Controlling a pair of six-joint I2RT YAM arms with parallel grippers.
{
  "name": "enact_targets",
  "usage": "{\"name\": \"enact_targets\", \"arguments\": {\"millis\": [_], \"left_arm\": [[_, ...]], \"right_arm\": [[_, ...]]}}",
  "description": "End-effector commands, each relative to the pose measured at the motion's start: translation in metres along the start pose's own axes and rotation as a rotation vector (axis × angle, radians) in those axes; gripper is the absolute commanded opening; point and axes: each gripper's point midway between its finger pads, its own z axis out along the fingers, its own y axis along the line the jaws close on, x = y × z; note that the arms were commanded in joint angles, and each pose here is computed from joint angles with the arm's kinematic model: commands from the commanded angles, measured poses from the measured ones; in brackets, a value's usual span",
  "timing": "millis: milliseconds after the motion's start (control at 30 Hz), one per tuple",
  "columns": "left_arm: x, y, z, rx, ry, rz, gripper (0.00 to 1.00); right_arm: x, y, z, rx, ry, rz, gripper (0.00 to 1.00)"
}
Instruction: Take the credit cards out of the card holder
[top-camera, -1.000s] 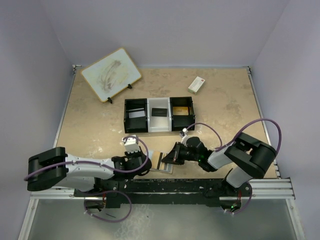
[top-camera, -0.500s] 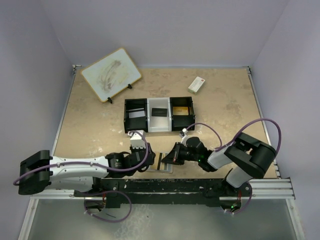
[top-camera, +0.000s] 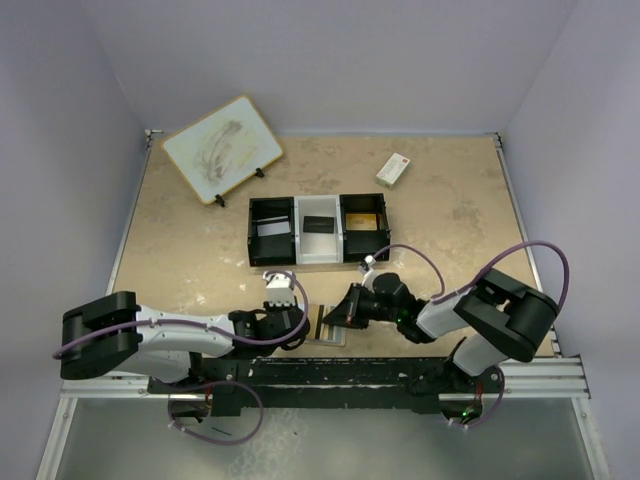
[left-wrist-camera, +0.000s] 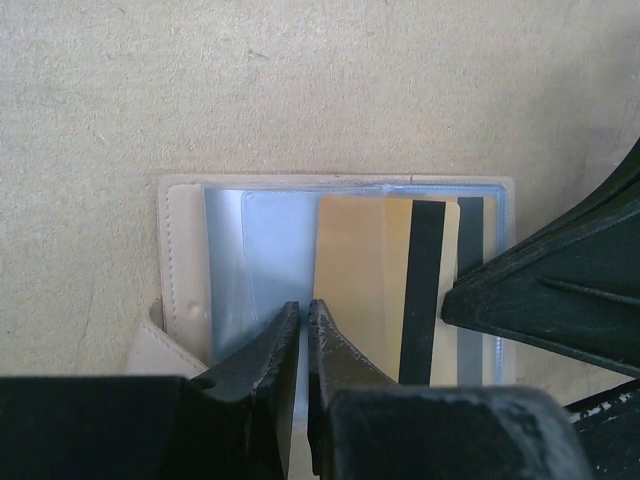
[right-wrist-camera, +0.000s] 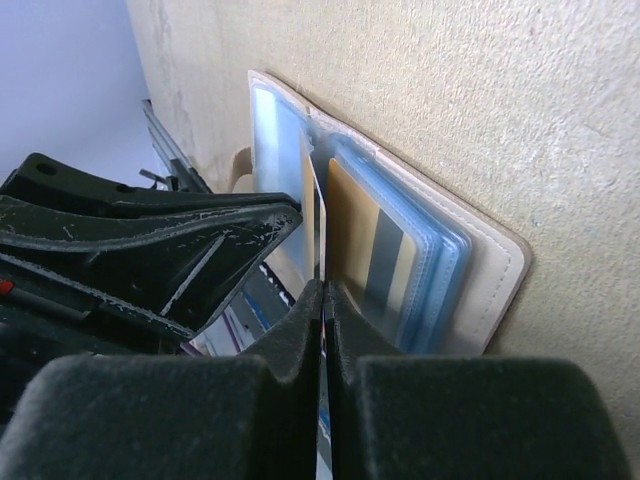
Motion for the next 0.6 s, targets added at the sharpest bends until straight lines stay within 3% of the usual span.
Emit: {"name": "enact_targets", "arguments": {"millis": [0, 233, 567], "left_arm": [[0.02, 0.028, 0.003, -0.069, 0.04, -0.004, 0.04], [0.018, 0.031, 0.002, -0.079, 0.037, 0.005, 0.0], [0.016, 0.036, 0.0, -0.094, 0.022, -0.006, 0.0]], "right_arm": [[-0.012, 0.017, 0.006, -0.04, -0.029, -0.041, 0.06], [-0.019, 0.03, 0.017, -0.08, -0.05, -0.041, 0.21], [-0.001, 0.02, 0.023, 0.006, -0.018, -0.05, 0.22]]}}
